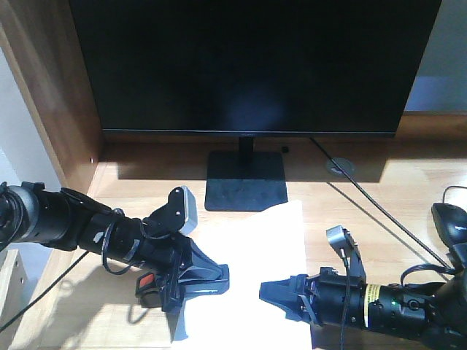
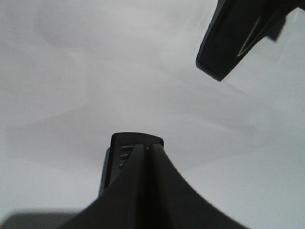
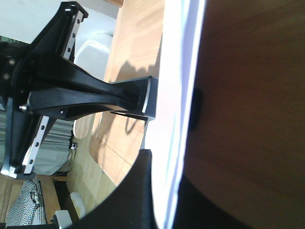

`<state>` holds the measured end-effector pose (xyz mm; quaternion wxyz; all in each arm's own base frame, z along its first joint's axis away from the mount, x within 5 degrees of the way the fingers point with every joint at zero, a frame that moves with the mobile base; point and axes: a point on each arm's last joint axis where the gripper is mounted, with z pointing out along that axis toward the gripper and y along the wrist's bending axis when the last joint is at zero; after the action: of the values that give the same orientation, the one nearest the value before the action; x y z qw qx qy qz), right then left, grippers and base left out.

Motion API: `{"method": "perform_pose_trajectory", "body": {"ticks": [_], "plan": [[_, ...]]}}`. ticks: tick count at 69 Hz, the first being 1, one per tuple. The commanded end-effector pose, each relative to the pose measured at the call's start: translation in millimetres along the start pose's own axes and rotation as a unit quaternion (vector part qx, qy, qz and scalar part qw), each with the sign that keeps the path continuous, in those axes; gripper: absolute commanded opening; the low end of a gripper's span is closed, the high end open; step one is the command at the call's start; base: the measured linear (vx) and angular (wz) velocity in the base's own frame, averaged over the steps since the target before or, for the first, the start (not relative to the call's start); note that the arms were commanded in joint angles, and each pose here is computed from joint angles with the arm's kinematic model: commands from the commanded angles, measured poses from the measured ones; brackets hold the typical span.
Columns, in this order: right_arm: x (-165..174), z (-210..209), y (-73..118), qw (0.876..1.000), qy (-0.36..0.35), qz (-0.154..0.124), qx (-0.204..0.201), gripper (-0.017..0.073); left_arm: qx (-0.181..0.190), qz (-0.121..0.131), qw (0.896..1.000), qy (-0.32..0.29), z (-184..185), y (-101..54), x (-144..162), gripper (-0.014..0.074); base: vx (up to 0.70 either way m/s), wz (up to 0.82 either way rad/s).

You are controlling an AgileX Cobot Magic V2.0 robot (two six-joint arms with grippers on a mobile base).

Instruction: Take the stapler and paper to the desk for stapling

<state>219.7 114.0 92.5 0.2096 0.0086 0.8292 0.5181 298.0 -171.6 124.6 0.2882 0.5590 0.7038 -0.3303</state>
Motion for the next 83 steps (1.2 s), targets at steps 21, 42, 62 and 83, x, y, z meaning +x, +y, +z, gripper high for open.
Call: {"method": "perform_pose_trajectory", "body": {"ticks": [21, 42, 62, 83], "plan": [[-8.4, -1.5, 14.6, 0.998, -0.022, -0.022, -0.048, -0.0003, -0.014, 0.028, 0.999, 0.012, -6.4, -0.8, -7.1, -0.0006, 0.00, 0.00], [-8.5, -1.6, 14.8, 0.998, -0.023, -0.022, -0.049, -0.0003, -0.056, 0.084, 0.994, -0.036, -43.8, -15.2, -50.7, -0.0006, 0.00, 0.00], [-9.3, -1.9, 17.6, 0.997, -0.027, -0.022, -0.065, -0.0002, -0.082, 0.119, 0.988, -0.060, -67.6, -28.0, -73.6, -0.0006, 0.00, 0.00], [-11.8, -2.1, 17.4, 0.995, -0.044, -0.071, -0.061, 0.0088, -0.084, 0.123, 0.987, -0.062, -69.6, -29.3, -75.3, -0.0006, 0.00, 0.00]]}}
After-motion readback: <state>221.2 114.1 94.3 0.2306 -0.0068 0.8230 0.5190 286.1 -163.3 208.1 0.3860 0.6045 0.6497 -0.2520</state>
